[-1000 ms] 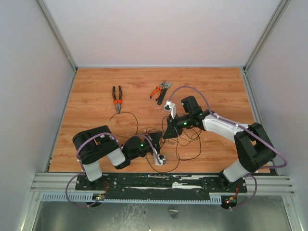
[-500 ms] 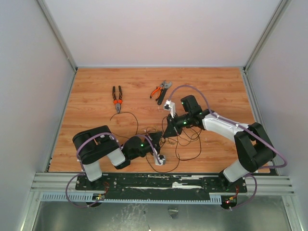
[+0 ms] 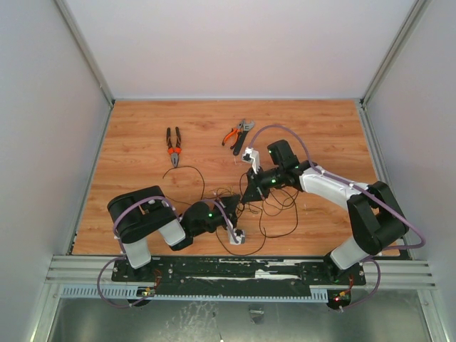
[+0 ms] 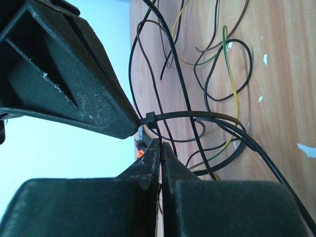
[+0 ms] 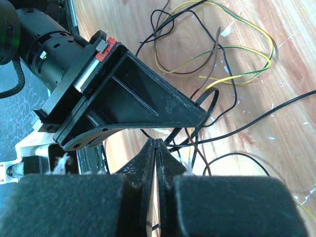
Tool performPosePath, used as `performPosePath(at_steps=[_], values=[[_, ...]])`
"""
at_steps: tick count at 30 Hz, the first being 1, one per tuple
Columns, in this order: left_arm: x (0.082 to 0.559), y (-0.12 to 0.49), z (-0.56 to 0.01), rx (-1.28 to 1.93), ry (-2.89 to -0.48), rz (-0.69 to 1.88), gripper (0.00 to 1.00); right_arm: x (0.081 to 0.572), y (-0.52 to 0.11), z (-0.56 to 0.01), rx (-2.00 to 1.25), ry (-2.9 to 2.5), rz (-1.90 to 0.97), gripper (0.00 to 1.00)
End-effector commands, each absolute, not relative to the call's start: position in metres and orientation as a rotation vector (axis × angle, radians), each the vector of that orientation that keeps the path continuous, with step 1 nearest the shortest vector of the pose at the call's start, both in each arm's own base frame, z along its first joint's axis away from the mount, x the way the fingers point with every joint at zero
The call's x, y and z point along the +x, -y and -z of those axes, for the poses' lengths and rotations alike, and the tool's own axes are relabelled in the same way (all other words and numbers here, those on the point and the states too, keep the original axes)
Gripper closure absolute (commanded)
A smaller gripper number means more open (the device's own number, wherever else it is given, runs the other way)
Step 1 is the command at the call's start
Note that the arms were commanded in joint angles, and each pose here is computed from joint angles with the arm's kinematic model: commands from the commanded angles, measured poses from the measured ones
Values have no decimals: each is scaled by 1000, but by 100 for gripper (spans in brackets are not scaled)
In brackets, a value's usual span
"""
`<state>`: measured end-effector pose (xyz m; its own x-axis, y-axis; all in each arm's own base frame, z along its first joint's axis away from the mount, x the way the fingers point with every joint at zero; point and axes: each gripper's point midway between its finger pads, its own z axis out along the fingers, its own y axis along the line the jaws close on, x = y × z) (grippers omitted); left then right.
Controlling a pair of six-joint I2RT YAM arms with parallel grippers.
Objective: Zip-tie the wires
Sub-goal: Tie the cable at the center of the board.
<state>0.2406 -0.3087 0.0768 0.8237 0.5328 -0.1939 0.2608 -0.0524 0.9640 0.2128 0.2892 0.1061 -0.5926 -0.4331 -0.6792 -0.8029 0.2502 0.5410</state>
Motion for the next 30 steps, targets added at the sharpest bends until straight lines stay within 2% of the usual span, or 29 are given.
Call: performPosePath(at_steps=[1, 14, 19, 20, 24, 30], values=[[238, 313, -87, 1595, -617, -228, 100, 217, -296, -121, -1142, -2081, -1278, 100], [236, 314, -85, 1602, -614, -223, 100, 238, -308, -159, -1089, -1979, -1250, 100], [236, 315, -87, 1597, -615, -222, 100, 241, -303, -158, -1090, -1995, -1201, 100], [236, 315, -87, 1597, -615, -223, 100, 241, -300, -154, -1090, -2007, -1180, 99], [236, 315, -87, 1596, -614, -222, 100, 236, -289, -137, -1074, -2078, -1122, 79], [237, 315, -88, 1594, -613, -223, 100, 229, -276, -122, -1071, -2161, -1054, 70]])
